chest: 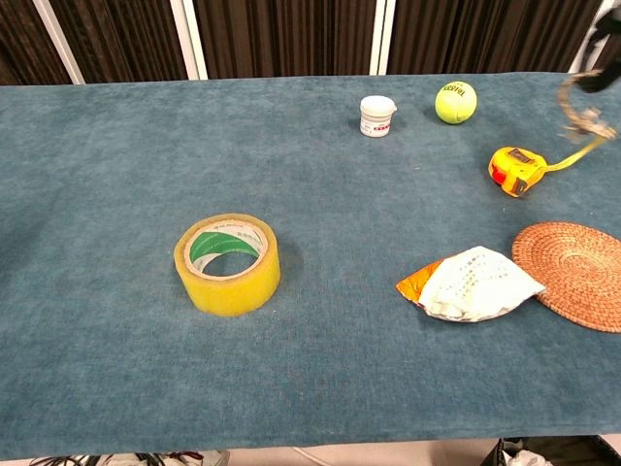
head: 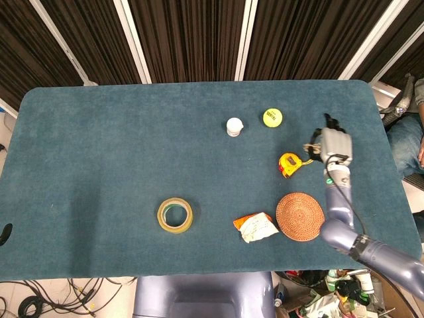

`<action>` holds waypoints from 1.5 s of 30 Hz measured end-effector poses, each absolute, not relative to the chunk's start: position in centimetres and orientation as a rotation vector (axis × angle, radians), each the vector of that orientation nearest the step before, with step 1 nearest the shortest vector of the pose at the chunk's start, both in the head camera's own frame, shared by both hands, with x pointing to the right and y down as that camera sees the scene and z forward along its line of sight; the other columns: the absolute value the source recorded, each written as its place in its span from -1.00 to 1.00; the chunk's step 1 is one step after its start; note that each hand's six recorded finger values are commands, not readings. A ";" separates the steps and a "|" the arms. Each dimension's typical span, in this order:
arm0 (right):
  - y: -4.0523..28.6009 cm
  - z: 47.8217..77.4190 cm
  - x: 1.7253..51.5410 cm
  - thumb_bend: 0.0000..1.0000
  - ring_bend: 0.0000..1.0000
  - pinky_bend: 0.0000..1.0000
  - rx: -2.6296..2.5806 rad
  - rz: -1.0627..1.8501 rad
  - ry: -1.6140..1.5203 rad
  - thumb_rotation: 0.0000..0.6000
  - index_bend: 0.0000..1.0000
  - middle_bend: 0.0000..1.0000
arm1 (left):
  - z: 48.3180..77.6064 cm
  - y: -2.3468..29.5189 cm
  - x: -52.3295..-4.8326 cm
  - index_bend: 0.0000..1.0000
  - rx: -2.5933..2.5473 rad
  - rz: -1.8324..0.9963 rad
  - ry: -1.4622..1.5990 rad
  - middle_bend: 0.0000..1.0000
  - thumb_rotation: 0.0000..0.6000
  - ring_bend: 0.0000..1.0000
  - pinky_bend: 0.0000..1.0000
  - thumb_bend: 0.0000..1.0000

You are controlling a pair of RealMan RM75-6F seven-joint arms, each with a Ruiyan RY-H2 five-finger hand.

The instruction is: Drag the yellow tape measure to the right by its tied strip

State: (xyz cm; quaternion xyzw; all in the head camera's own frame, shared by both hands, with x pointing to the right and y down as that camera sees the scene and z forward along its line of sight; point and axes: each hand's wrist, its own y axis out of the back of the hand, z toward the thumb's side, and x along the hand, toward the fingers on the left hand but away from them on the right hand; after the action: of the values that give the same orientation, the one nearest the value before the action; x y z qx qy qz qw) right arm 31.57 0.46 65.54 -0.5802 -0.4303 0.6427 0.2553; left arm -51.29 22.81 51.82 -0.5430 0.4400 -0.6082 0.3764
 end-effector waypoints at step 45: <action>25.4 50.8 41.3 -0.69 -0.94 -0.66 -1.470 1.466 -1.042 1.00 -1.00 -1.00 | 52.0 23.4 -50.4 -0.85 -1.489 -1.548 1.176 -1.00 1.00 -1.00 -1.00 -0.39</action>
State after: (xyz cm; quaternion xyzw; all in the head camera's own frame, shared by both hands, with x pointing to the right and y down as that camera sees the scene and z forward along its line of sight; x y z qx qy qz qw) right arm 41.33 25.36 50.77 -0.5806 -0.4114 0.5789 0.3981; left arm -50.36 23.36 51.96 -0.5719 0.4517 -0.5946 0.3396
